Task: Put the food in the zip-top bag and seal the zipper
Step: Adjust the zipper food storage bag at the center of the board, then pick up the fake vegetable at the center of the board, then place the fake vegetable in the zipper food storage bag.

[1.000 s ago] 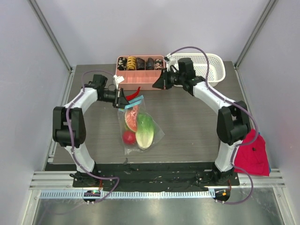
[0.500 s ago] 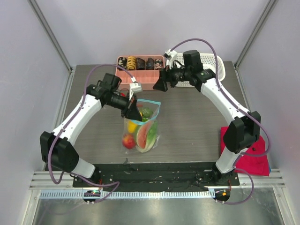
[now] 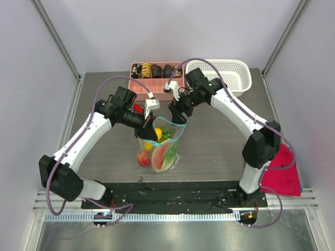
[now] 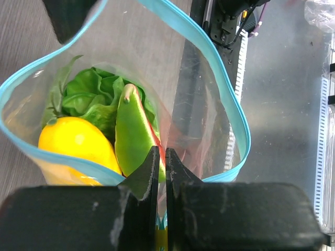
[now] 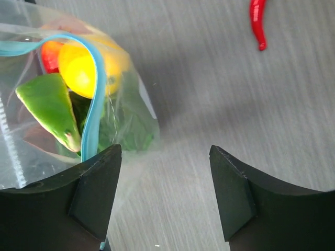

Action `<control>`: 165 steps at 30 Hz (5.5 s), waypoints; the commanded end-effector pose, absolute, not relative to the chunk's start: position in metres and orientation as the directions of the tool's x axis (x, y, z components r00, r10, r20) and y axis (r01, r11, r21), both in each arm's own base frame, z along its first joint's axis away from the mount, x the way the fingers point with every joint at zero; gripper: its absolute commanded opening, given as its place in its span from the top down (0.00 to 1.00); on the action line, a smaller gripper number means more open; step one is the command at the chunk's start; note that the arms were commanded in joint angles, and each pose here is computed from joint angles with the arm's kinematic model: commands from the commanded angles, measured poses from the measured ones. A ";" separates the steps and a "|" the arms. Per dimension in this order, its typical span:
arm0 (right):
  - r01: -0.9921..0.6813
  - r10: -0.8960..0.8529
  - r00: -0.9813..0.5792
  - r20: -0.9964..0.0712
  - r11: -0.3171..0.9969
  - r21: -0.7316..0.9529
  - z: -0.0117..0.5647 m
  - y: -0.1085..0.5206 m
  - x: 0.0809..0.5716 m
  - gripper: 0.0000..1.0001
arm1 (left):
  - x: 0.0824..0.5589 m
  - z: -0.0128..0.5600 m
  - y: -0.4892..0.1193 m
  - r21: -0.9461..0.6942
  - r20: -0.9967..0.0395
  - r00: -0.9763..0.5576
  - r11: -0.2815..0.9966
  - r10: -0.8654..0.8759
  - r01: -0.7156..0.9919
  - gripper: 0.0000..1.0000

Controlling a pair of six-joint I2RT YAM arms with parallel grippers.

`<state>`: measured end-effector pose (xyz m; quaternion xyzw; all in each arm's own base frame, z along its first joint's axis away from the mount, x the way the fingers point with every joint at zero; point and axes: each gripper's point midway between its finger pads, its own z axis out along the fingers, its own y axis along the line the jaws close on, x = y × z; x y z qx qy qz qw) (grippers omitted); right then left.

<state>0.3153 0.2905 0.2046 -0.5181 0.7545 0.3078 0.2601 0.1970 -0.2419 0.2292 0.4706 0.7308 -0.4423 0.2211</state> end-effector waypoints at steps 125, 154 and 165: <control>-0.799 -0.407 -0.564 -0.719 0.488 0.351 0.280 0.271 0.262 0.99 | 0.250 0.372 -0.311 -0.021 -0.981 0.076 0.480 -0.180 0.877 0.96; -0.825 -0.420 -0.517 -0.746 0.478 0.302 0.282 0.261 0.279 0.99 | 0.226 0.338 -0.220 0.059 -0.981 -0.077 0.649 0.178 0.759 0.31; -0.905 -0.475 -0.358 -0.804 0.387 0.175 0.294 0.260 0.283 0.99 | 0.204 0.284 -0.184 -0.105 -0.951 -0.203 0.372 0.233 0.922 0.00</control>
